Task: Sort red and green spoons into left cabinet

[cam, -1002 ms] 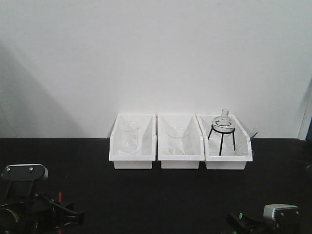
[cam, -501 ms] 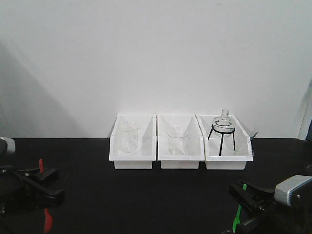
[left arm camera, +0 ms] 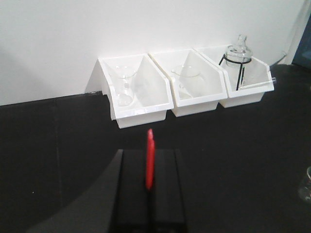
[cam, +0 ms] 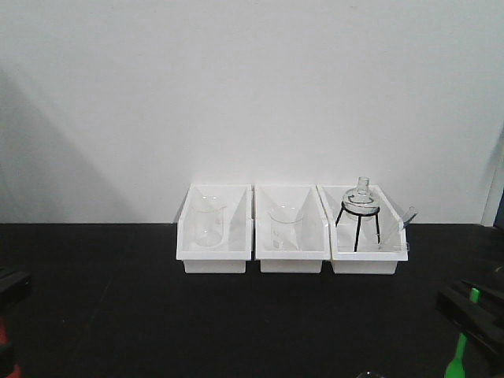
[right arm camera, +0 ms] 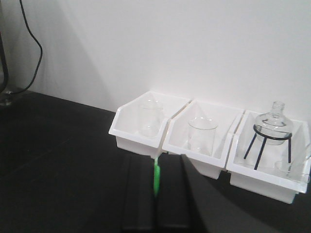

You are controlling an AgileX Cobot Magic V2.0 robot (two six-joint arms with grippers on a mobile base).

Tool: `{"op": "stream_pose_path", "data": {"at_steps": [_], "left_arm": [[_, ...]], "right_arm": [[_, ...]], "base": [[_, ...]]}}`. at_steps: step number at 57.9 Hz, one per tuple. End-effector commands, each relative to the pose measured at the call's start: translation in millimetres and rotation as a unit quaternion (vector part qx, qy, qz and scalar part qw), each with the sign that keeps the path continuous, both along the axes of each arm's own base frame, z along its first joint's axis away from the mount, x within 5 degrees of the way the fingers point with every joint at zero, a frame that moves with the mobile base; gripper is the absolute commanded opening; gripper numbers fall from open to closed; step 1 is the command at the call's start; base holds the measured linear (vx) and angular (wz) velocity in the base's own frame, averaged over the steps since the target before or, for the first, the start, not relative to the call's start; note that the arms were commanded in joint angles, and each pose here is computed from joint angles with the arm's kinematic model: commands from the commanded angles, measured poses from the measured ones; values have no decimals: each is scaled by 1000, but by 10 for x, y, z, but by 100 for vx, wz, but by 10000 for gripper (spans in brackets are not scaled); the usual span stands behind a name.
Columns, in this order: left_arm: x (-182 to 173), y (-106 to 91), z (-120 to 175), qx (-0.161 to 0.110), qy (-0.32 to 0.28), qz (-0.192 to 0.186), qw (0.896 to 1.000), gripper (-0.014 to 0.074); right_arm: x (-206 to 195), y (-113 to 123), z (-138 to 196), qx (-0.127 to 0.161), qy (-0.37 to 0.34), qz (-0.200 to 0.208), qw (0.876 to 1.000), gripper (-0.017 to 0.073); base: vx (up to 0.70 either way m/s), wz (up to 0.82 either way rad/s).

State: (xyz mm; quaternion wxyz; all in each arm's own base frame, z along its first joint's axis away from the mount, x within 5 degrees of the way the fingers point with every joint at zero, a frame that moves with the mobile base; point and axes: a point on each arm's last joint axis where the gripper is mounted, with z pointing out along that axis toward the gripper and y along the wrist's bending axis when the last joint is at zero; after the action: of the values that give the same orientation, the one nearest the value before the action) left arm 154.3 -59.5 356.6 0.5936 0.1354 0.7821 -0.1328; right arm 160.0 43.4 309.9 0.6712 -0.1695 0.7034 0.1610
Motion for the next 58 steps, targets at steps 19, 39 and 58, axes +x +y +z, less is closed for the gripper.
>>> {"op": "stream_pose_path", "data": {"at_steps": [19, 39, 58], "left_arm": [[-665, 239, -38, -11, -92, -2, 996, 0], [-684, 258, -156, -18, -119, 4, 993, 0], [-685, 256, -165, -18, -114, 3, 993, 0]], "right_arm": [[-696, -22, 227, 24, -21, -2, 999, -4], [-727, -72, 167, 31, -27, -32, 999, -4], [-728, -69, 166, 31, -27, -30, 999, -4]], "base": [[0, 0], [0, 0], [0, 0]]}}
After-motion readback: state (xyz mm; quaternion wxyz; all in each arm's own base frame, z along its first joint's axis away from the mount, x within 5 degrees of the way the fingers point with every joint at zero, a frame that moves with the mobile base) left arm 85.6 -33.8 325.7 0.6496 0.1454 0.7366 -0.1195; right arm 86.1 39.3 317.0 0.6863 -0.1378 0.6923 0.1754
